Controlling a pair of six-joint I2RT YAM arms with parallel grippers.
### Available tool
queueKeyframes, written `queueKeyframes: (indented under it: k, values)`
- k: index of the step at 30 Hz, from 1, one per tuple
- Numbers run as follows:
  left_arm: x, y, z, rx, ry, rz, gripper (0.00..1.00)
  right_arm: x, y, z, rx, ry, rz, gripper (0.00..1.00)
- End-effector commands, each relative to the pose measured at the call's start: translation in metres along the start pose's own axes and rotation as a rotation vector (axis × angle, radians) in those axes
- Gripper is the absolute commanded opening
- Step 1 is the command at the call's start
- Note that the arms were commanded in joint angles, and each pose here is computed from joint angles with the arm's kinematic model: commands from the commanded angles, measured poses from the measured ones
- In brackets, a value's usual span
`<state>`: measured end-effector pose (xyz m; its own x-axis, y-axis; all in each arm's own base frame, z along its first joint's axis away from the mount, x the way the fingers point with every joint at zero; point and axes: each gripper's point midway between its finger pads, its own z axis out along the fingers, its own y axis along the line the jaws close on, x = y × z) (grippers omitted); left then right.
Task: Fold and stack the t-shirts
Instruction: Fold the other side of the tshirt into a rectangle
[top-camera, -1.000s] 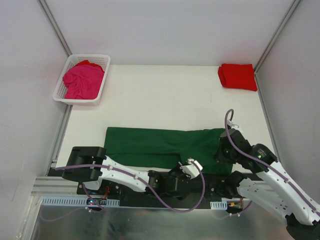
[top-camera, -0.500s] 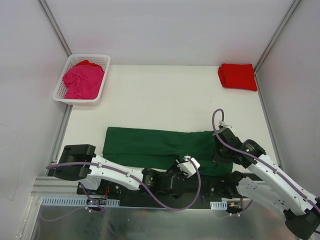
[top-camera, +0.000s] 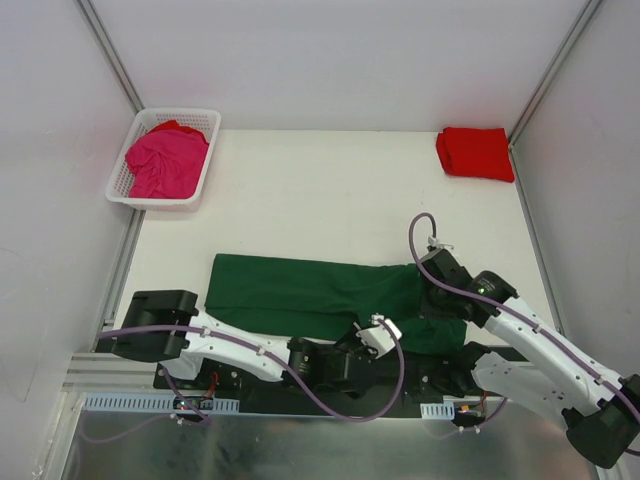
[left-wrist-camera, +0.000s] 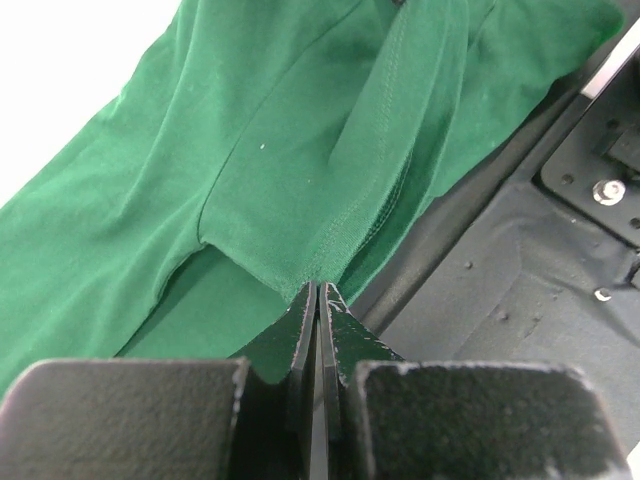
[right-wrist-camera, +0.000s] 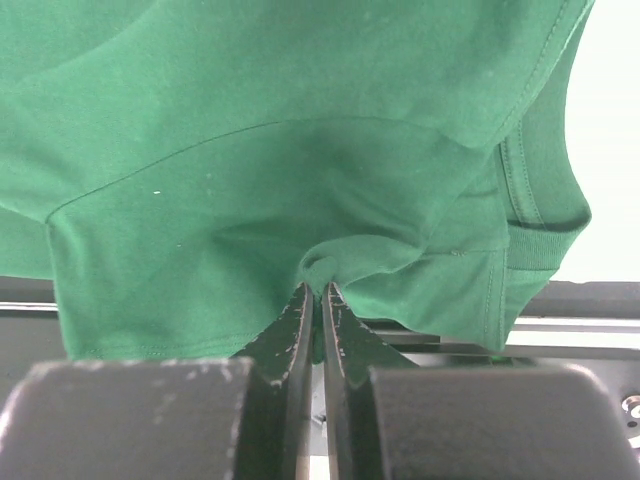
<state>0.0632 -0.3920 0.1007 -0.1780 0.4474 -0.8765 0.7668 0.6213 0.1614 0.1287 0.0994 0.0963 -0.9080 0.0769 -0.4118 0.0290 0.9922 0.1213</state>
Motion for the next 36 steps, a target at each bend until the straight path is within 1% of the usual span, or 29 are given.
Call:
queueKeyframes:
  k: [1,8,17,20,27,36]
  values:
    - [-0.005,-0.009,0.0,0.012,-0.006,-0.016,0.0,-0.014,0.006,-0.002,-0.005,-0.042,-0.024,0.01]
    - [-0.005,0.008,0.004,-0.032,-0.007,-0.03,0.0,-0.026,0.008,-0.002,0.016,-0.065,-0.05,0.01]
    - [-0.004,0.052,0.017,-0.106,0.009,-0.04,0.0,-0.037,0.013,0.005,0.044,-0.066,-0.079,0.01]
    - [-0.003,0.06,0.023,-0.113,0.014,-0.031,0.0,-0.039,0.014,0.007,0.047,-0.068,-0.084,0.01]
    - [-0.002,0.066,0.038,-0.102,0.025,-0.026,0.0,-0.043,0.015,0.013,0.068,-0.065,-0.097,0.01]
    - [0.004,0.056,0.053,-0.078,0.052,-0.02,0.0,-0.057,0.02,0.018,0.096,-0.09,-0.119,0.01]
